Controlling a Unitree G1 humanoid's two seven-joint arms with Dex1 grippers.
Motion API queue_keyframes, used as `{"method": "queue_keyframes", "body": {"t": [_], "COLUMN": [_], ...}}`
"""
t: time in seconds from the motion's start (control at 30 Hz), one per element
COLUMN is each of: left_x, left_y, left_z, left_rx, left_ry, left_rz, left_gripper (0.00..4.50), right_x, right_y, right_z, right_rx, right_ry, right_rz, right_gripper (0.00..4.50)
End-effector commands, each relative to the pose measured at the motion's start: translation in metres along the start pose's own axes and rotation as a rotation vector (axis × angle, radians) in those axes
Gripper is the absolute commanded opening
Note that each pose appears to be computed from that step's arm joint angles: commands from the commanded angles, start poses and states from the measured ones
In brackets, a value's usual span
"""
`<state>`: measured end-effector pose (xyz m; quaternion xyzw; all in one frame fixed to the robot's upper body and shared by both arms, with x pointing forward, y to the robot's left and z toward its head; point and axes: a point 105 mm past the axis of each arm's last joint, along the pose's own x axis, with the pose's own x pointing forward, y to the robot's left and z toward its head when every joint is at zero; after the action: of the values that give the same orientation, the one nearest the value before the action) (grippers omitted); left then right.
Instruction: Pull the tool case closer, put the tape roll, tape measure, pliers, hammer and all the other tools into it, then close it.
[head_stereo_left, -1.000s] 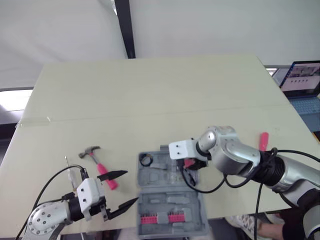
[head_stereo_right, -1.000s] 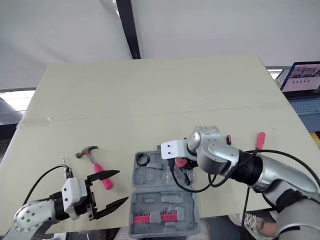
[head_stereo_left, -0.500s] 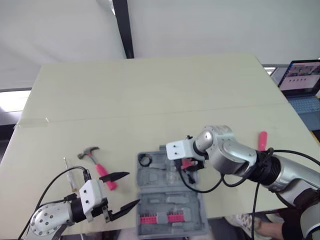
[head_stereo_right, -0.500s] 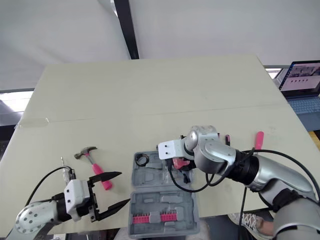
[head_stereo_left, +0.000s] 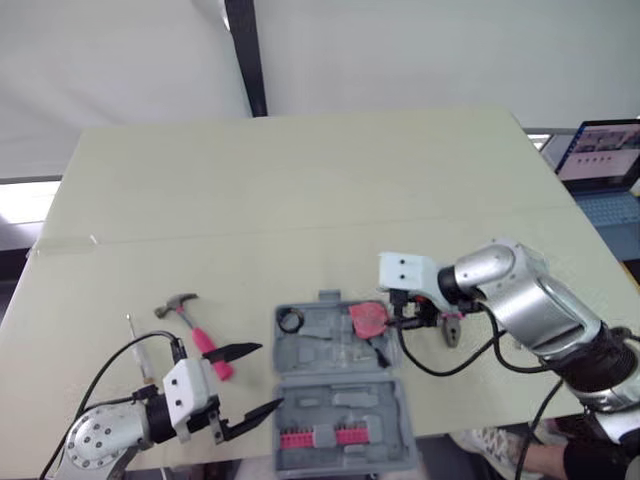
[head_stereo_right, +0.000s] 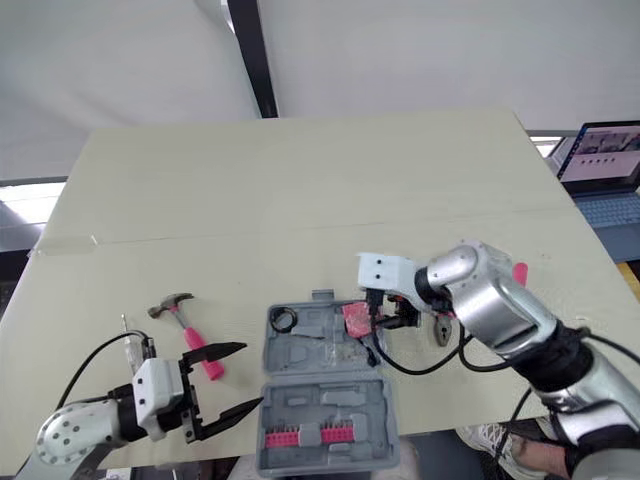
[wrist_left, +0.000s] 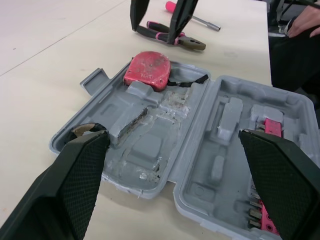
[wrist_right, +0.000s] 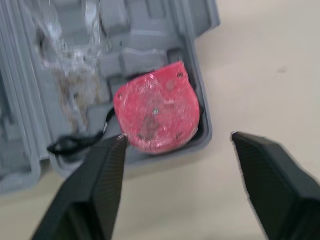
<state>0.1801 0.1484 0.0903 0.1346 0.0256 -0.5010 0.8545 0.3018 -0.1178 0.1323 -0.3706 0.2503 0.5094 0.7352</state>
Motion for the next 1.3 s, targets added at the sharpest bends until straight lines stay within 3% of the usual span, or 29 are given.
{"method": "queue_keyframes", "body": {"t": [0.03,0.3,0.43,1.3], "left_x": [0.001,0.001,-0.001,-0.009], "left_y": [-0.001,-0.001,-0.001,0.007], "left_z": [0.003,0.004,0.004,0.008], "left_rx": [0.025,0.032,0.032,0.027], "left_ry": [-0.013,-0.01,-0.009,-0.003], "left_rz": [-0.011,-0.019,-0.015,0.012], "left_gripper": [4.5,4.5,4.5,4.5], "right_x": [-0.011,-0.006,-0.001,0.042], "right_y": [-0.007,0.011,0.013,0.016], "right_z": [0.005,-0.007,-0.014,-0.046], "right_rx": [-0.006,0.02,-0.003,0.032], "right_ry": [-0.131,-0.368,-0.413,-0.413], "right_rz": [-0.043,0.034,0.041,0.042], "right_gripper": [1.55,1.55,1.55,1.55]}}
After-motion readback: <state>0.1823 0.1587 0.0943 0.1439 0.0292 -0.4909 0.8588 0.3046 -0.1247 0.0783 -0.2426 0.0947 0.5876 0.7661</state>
